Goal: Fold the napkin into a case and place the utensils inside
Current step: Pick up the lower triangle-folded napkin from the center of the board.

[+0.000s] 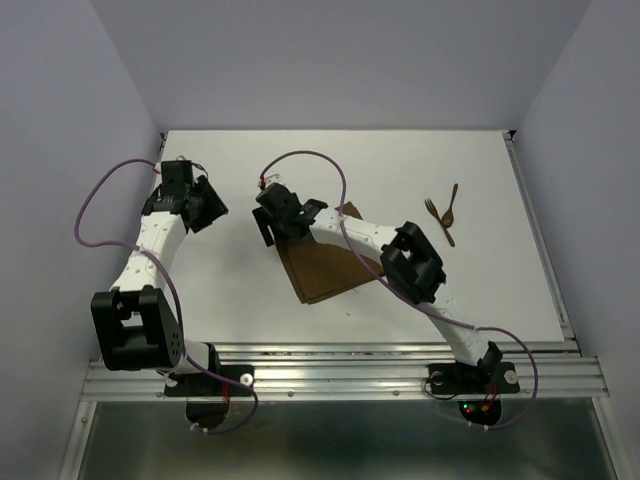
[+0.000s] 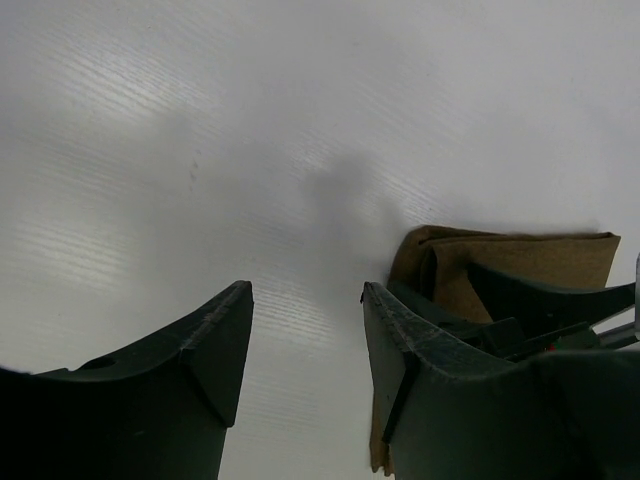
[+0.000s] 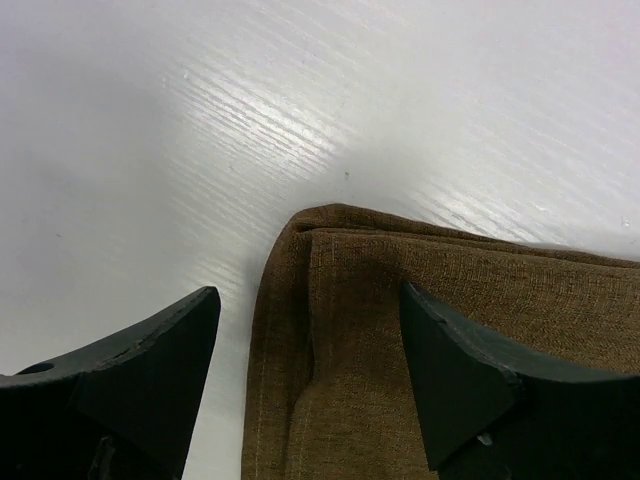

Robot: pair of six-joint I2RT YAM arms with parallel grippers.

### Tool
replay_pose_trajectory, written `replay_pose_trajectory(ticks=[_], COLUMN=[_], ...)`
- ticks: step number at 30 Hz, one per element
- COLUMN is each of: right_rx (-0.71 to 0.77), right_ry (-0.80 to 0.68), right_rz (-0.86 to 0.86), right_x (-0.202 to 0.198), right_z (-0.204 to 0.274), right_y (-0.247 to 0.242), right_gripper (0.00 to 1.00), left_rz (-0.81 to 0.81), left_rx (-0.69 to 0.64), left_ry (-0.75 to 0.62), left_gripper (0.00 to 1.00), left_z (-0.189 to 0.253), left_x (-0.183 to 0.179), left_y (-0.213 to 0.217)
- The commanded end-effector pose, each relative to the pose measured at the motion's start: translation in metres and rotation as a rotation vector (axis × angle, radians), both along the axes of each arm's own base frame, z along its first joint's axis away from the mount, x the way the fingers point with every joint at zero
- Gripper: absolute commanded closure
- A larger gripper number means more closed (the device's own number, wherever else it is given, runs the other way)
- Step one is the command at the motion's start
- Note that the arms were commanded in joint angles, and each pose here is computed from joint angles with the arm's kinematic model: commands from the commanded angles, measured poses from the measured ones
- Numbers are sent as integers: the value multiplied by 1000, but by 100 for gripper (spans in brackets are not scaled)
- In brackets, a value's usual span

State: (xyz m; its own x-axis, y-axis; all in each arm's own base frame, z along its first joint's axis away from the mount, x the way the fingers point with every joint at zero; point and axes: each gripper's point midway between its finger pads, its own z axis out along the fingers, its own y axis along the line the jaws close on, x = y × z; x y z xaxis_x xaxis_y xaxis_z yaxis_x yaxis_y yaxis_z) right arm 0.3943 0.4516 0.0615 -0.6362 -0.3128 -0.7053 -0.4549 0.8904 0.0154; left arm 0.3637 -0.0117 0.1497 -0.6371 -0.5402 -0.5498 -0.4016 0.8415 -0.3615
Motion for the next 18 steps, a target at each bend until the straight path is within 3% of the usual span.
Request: replay_pose_trajectory(ticks=[1, 6, 10, 13, 18], right_rx=[-13, -83, -126, -129, -61], right_ry=[-55, -71, -88, -79, -57], right_rz=[-4, -32, -69, -66, -46], right_x=[9, 12, 17, 16, 11], right_z=[12, -9, -22, -31, -27], right_y=[6, 2, -6, -5, 4], right_gripper=[22, 21, 27, 43, 81], left_rz=[-32, -43, -41, -39, -41], left_rx=[-16, -22, -24, -27, -35], left_ry=[-35, -22, -11, -11, -9], left_gripper=[41, 41, 41, 41, 41], left_z=[4, -6, -13, -14, -17], left_x=[0, 0, -3, -3, -4], left_y=[-6, -8, -8, -8, -9])
